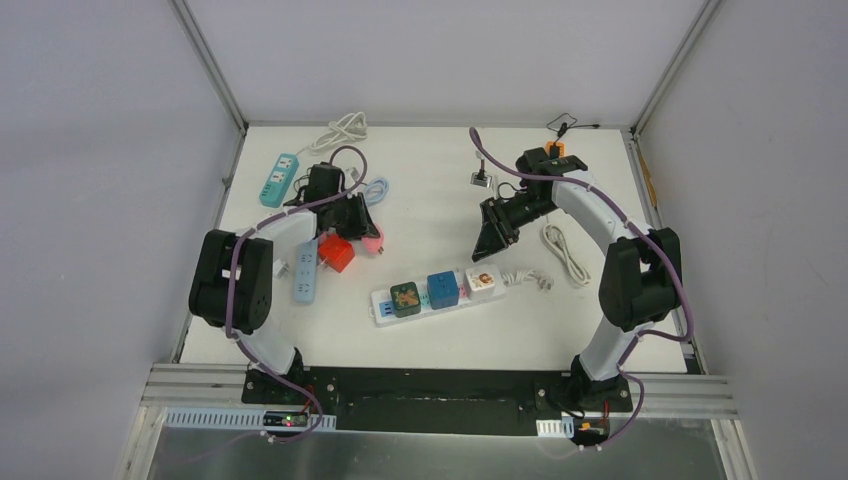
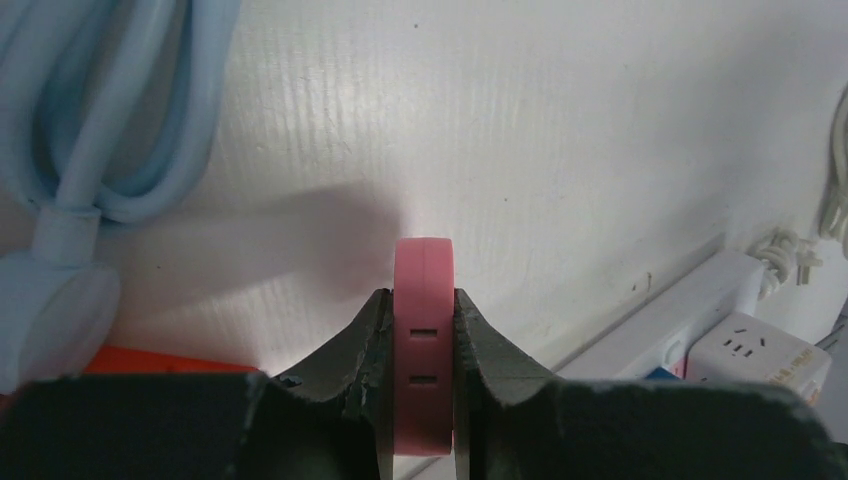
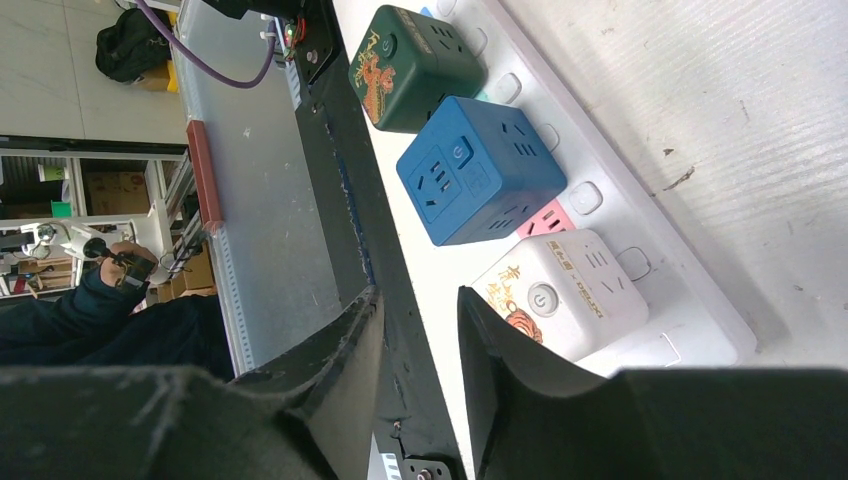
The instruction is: Pull the plug off the socket
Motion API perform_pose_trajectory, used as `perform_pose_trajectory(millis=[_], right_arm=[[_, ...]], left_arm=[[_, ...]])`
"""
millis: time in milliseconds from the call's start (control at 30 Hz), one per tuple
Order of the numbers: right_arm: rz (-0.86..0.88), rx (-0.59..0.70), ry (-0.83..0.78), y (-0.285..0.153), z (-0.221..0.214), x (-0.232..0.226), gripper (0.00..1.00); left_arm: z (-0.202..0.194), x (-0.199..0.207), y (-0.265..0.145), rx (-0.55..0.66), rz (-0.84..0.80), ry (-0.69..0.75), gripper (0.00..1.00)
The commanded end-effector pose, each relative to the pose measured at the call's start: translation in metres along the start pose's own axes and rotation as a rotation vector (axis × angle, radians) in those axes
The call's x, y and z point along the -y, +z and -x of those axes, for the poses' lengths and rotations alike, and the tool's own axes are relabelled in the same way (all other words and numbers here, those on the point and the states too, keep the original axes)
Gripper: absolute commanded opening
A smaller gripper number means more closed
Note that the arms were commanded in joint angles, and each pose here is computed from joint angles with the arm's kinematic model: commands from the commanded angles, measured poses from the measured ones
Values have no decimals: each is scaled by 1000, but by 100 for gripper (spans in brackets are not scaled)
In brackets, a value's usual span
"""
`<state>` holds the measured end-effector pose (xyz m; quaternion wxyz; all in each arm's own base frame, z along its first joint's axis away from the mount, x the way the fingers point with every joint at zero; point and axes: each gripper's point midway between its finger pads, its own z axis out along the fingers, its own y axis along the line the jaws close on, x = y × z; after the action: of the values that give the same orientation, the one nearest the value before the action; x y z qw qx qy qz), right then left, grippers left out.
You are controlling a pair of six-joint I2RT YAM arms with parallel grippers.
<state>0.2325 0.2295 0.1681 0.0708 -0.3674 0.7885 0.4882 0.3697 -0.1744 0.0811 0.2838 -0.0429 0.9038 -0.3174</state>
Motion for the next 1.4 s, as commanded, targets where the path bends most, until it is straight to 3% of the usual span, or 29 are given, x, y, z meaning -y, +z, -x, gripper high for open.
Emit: perform_pose_trajectory(millis=[0,200,300,633,867,967,1133,1233,1367], right_arm=[[9,44,-75,-8,6,-13,37],[3,46,-78,-10,6,-13,38],[0,50,-82,-11,5,-14,38],[-11,56,-126,-18,4,-20,41],[21,60,-188,-23,2,-35,47],[37,53,-219,-26,1,-43,49],[40,53,-298,-34,2,-56,54],[51,67,-375,-39,1,-67,62],[131,53,-621,-42,-18,-89,84]], left_arm=[[21,-8,3,14,48,69,16],[39,-15,0,37,120,115,51],[50,-14,-8,61,145,142,61],[83,26,-63,184,115,241,64],[80,101,-129,292,-148,349,67],[73,121,-152,357,-233,374,74],[70,129,-183,520,-275,320,99],[66,126,-195,596,-272,284,99],[40,144,-201,557,-422,364,99]])
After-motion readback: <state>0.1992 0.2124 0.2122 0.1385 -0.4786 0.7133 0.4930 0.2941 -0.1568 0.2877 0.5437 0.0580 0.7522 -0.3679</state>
